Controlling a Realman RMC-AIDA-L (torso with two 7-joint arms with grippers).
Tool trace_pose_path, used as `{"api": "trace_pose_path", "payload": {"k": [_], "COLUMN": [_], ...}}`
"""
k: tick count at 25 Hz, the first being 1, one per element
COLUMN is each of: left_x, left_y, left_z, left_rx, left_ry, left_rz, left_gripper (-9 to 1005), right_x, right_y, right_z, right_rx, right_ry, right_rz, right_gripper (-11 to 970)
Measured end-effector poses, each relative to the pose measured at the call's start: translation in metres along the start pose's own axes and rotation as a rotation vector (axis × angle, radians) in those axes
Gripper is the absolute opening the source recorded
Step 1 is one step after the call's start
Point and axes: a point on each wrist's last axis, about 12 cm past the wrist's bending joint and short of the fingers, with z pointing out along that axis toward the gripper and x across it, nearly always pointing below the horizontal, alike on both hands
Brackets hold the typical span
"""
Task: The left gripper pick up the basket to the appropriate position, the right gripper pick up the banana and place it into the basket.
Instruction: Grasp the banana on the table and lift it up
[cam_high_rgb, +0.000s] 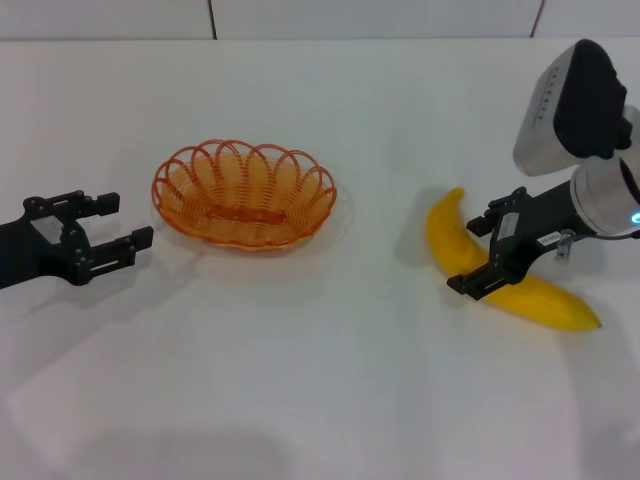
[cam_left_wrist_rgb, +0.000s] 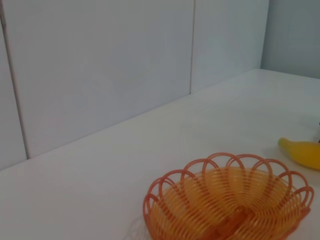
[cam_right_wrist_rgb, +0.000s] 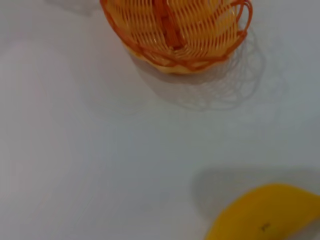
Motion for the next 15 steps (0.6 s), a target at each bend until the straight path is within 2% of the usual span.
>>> {"api": "trace_pose_path", "payload": {"k": [11, 15], "left_x": [0.0000, 0.0002], "left_y": [0.0000, -0.0001], "left_z": [0.0000, 0.0001], "left_rx": [0.000, 0.000], "left_ry": [0.000, 0.000], "left_rz": [0.004, 0.004], "left_gripper": [665, 666], "right_x": [-0.0008, -0.0021], "right_y": [-0.0007, -0.0011], "right_z": [0.0008, 0.0005], "right_rx": [-0.003, -0.002], "right_ry": [0.004, 0.003], "right_rz": [0.028, 0.038], "right_gripper": [750, 671]}}
